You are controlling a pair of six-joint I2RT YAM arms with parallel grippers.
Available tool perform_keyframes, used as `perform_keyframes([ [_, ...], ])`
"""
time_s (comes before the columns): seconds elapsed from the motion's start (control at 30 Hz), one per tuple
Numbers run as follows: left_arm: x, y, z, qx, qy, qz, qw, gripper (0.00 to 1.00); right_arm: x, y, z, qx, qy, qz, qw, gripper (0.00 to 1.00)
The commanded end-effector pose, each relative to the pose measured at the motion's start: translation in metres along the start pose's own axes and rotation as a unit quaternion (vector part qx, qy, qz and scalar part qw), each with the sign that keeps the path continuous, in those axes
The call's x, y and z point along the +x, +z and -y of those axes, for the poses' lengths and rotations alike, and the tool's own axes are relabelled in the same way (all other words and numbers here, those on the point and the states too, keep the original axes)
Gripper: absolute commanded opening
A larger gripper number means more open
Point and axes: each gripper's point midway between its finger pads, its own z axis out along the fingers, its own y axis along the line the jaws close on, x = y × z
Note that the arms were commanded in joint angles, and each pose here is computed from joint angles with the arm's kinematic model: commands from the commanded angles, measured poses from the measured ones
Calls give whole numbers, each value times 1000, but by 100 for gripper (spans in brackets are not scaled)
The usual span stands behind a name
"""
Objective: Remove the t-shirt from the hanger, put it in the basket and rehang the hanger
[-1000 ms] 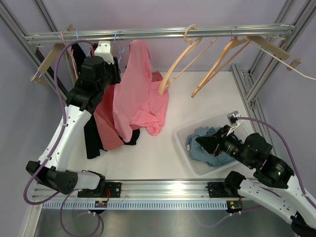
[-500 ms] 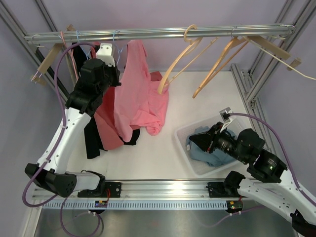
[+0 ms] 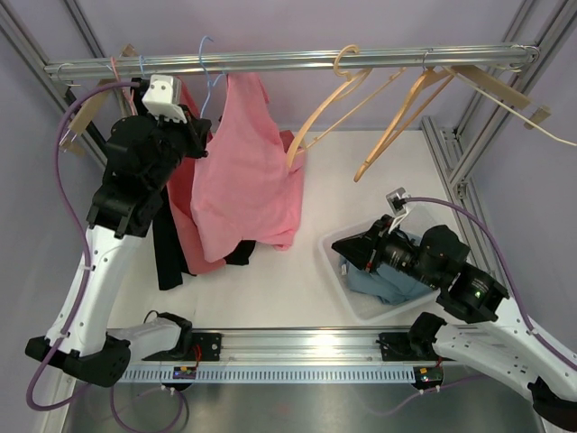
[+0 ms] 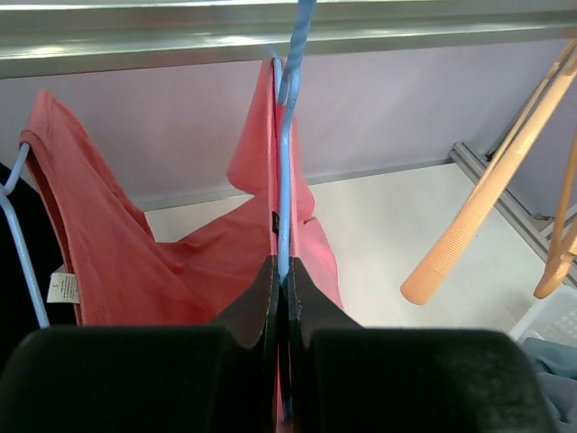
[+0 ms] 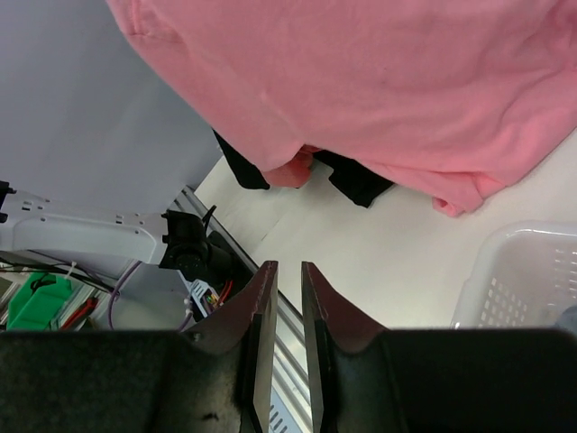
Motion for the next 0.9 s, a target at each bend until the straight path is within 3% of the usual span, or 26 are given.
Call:
perform_keyframes([
  [0.0, -52, -20, 15, 36, -15, 85, 996, 0, -14, 7, -17, -35, -6, 19, 999, 27],
  [0.23, -30, -55, 12, 30, -54, 75, 995, 0, -13, 33, -41, -53, -26, 18, 998, 52],
  [0.27, -35, -69, 13, 34, -67, 89, 993, 0, -1, 40, -54, -67, -34, 1, 997, 58],
  [0.6, -22, -121, 33, 91, -151, 99, 979, 0, 33, 91, -148, -101, -93, -12, 990, 88],
  [0.77, -42, -149, 43, 122, -191, 126, 966, 0, 39, 105, -213, -112, -131, 34, 984, 89],
  [0.87, -59, -167, 45, 129, -206, 152, 958, 0, 44, 118, -230, -97, -133, 43, 985, 85],
])
